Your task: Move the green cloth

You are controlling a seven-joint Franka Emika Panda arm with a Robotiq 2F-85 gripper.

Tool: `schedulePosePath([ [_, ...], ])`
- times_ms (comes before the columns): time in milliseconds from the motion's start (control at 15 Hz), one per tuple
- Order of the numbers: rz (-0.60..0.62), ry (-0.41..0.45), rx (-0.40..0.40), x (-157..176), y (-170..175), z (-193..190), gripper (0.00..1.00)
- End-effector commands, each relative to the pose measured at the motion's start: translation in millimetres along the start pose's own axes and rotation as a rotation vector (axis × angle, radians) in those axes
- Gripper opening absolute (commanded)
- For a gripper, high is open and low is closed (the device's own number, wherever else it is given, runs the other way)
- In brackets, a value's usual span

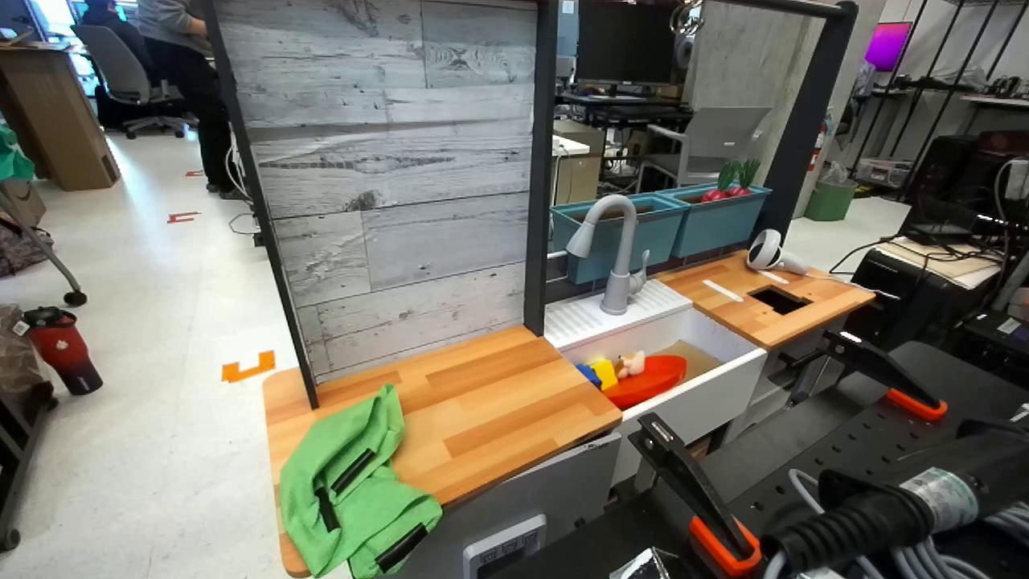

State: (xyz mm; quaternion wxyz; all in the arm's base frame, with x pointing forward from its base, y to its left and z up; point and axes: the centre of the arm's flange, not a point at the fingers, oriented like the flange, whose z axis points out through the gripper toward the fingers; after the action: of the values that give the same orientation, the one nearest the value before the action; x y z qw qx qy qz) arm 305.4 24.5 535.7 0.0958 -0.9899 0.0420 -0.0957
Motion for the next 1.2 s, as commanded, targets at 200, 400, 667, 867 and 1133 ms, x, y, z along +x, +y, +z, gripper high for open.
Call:
schedulePosePath([
  [200, -0.011, -0.004, -0.014, 10.3, -18.7, 31.1, 1.00],
  [400, -0.041, -0.024, -0.046, 22.6, -43.9, 78.9, 1.00],
  [667, -0.094, -0.071, -0.072, 34.7, -87.2, 160.8, 1.00],
  [867, -0.134, -0.093, -0.088, 39.7, -118.1, 226.5, 1.00],
  [1133, -0.145, -0.104, -0.101, 16.0, -114.0, 237.7, 1.00],
])
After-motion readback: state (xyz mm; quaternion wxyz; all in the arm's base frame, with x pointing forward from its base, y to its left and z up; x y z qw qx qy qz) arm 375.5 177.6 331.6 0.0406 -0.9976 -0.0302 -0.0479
